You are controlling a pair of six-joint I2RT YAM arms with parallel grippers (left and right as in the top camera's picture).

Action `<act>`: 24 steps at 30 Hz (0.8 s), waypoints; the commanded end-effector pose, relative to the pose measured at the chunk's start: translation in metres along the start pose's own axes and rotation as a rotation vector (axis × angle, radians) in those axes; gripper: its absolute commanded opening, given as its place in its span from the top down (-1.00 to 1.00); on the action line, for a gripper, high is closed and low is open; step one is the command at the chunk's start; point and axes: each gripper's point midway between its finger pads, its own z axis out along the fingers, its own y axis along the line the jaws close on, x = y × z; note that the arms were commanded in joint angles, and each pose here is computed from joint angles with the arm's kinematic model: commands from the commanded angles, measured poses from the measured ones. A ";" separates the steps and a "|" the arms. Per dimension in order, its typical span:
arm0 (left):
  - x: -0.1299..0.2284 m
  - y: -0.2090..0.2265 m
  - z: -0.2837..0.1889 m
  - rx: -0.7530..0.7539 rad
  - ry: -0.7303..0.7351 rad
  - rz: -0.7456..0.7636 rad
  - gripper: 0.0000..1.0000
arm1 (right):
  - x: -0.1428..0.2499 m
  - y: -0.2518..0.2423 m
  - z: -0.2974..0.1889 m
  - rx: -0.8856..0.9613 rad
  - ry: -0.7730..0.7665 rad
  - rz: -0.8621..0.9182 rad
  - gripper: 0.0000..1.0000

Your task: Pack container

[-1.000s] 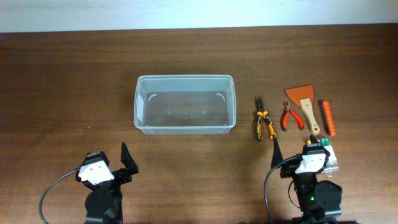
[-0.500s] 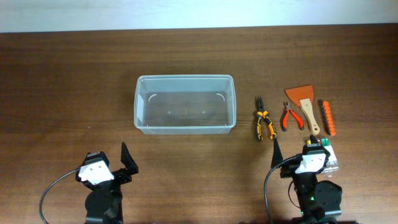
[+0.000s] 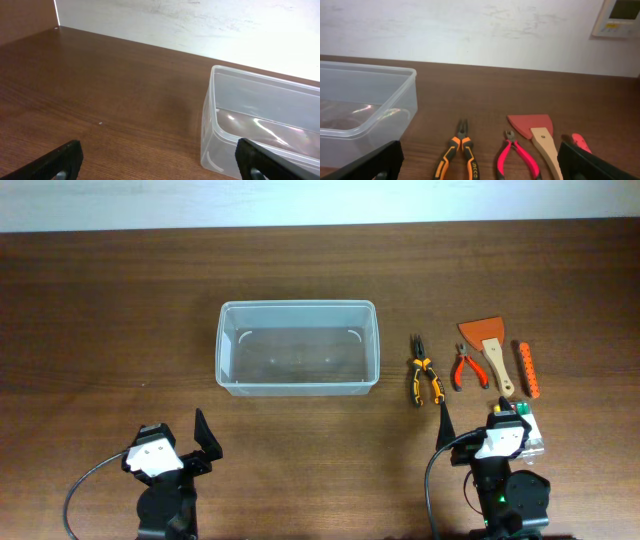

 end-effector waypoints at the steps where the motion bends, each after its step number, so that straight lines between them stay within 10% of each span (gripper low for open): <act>1: 0.000 0.000 0.000 0.000 -0.002 0.009 -0.98 | -0.010 0.007 0.000 -0.036 -0.056 0.003 -0.97; 9: 0.000 0.000 0.000 0.000 -0.002 0.009 -0.99 | -0.108 -0.032 -0.009 0.189 -0.202 -0.166 -0.97; 24: 0.000 0.000 0.000 0.000 -0.002 0.009 -0.99 | -0.235 -0.009 0.121 -0.096 0.475 -0.283 -0.97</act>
